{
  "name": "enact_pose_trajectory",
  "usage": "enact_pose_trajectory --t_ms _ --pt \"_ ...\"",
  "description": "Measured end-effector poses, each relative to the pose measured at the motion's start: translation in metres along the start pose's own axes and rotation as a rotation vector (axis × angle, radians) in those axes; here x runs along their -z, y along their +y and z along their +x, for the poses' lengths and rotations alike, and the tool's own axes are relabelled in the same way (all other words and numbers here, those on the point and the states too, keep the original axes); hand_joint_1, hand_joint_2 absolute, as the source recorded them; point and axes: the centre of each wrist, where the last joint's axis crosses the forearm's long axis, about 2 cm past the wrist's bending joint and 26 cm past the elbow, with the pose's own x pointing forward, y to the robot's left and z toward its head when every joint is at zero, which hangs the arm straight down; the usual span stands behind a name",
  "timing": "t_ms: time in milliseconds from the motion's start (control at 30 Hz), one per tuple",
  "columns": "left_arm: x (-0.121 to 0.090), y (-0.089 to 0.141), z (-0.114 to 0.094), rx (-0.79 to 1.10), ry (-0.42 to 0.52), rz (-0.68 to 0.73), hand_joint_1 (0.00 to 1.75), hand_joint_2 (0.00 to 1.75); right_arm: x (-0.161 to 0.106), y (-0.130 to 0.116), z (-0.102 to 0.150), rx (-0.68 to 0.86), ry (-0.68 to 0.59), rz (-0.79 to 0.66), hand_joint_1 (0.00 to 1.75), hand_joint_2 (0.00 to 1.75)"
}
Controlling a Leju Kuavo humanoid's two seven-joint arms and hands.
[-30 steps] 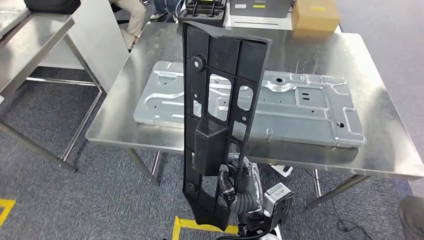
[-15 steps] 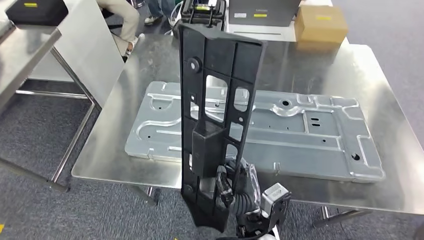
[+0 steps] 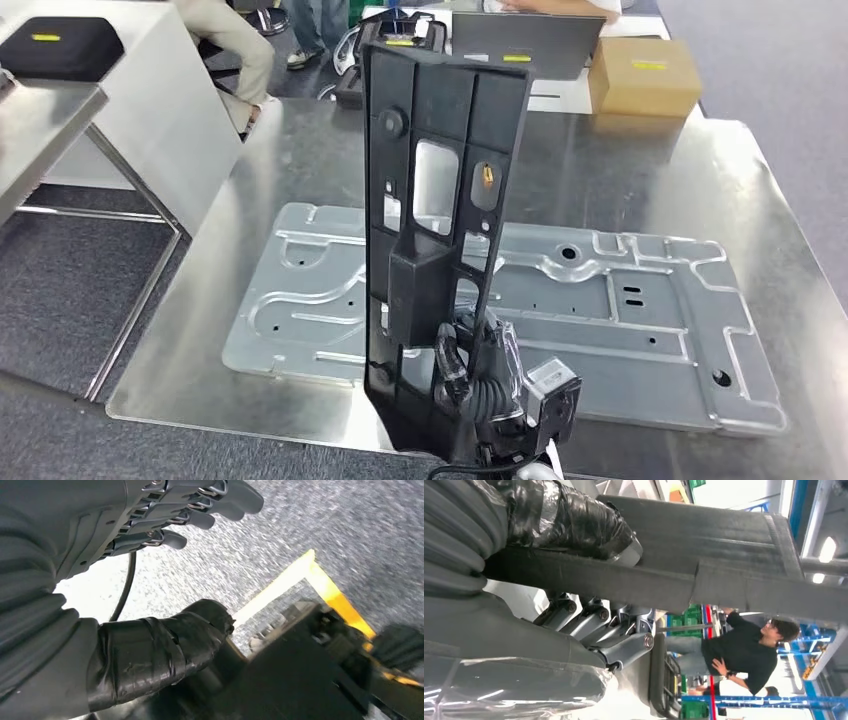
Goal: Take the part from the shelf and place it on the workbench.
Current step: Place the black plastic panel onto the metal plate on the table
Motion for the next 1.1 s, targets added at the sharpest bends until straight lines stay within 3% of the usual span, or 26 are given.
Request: enact_pose_trajectory --t_ms 1100 --pt "0.0002 -0.002 0.0073 -0.019 -0.006 -0.012 0.0 1.75 0.012 -0.0009 0.0029 -0.003 -0.016 0.036 1.75 1.75"
